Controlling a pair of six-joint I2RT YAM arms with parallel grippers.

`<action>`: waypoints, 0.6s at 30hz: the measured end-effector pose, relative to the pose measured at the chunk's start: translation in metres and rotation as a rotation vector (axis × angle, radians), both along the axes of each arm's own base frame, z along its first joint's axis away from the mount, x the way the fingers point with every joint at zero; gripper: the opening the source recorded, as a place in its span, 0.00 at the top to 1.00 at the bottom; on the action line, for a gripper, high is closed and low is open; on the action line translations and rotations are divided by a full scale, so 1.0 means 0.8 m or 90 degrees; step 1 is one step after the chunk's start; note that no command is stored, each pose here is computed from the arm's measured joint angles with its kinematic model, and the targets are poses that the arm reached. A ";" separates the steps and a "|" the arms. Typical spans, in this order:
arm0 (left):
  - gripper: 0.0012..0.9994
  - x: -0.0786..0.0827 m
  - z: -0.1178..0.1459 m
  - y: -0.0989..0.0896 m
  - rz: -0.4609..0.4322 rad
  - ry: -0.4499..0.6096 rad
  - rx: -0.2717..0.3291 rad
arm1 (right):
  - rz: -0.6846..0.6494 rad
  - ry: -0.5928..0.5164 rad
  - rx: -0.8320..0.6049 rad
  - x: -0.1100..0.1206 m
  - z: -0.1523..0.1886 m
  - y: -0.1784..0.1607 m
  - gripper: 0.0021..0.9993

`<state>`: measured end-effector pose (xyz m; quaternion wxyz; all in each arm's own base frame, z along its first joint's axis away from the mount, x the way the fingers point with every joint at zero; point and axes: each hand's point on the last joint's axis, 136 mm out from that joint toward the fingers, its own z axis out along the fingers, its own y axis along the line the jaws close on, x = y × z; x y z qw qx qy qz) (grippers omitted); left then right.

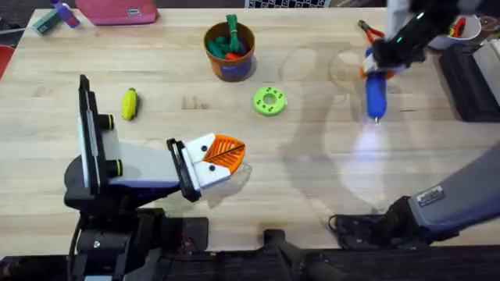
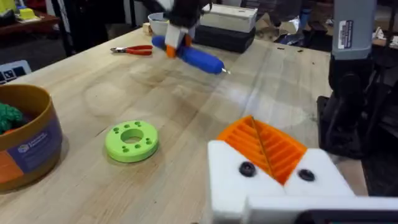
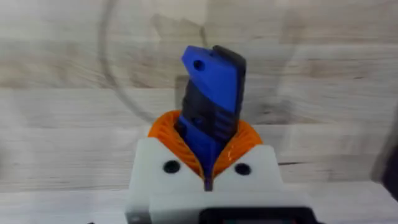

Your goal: Pick up the gripper from the table and insert it into the empty holder that is missing its gripper. Then pick up a screw, insert it into the mounting hole, and use the screwdriver to tighten it. Finally, clean up the table by picking up the vegetable and placing it into the bucket.

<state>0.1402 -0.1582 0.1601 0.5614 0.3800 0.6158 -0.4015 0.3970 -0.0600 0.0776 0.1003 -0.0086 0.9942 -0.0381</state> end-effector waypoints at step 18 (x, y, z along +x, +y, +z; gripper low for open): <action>1.00 0.000 0.000 0.000 0.000 0.000 0.000 | 0.009 -0.518 0.067 -0.029 0.359 0.085 0.98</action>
